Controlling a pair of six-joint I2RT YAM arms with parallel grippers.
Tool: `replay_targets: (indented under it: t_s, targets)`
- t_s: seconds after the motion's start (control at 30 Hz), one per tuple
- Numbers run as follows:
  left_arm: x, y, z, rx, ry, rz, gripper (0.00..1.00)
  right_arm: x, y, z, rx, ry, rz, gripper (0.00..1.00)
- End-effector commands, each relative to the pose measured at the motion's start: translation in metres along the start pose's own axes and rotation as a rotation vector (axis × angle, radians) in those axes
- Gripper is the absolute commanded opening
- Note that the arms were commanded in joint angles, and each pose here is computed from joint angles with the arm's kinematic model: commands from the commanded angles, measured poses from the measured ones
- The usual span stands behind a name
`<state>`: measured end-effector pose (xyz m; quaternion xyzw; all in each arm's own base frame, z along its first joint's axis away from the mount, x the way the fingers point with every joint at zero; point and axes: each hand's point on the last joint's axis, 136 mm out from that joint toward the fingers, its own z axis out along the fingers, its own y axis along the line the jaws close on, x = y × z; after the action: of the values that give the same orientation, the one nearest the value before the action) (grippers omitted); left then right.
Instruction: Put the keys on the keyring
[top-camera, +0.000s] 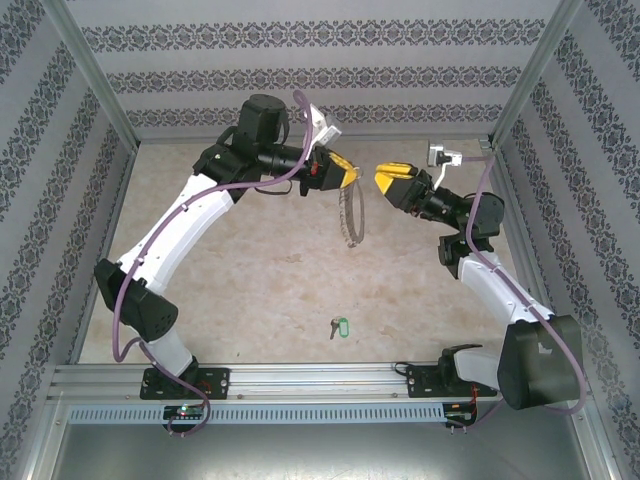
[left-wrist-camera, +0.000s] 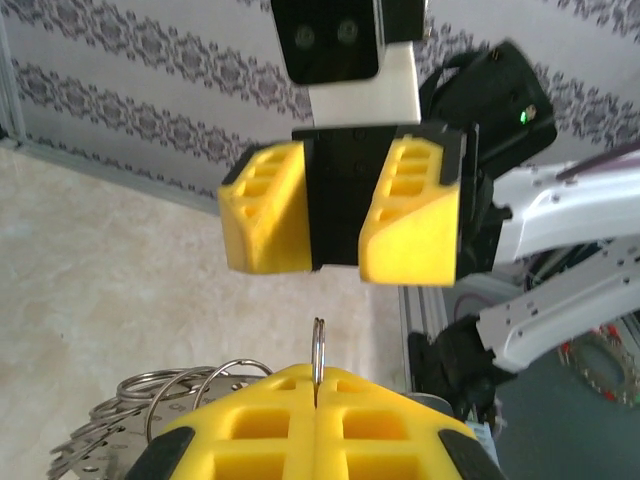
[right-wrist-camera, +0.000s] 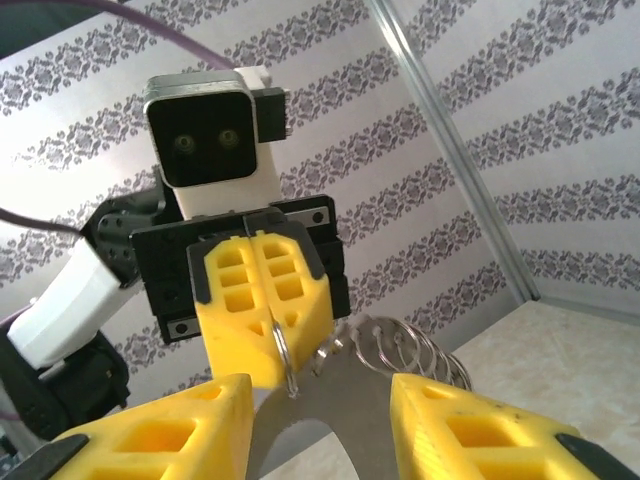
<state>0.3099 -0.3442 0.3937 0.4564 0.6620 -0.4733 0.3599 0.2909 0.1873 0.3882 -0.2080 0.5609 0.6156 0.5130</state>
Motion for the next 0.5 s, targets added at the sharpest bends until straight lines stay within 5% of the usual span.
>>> replay_targets:
  t_s: [0.0, 0.47]
  targets:
    - [0.018, -0.012, 0.0, 0.05, 0.085, 0.026, 0.0, 0.01, 0.022, 0.004, -0.079, 0.071, -0.018, 0.4]
    - [0.024, -0.016, 0.001, 0.086, 0.12, 0.019, 0.0, 0.036, 0.017, 0.016, -0.115, 0.16, 0.035, 0.4]
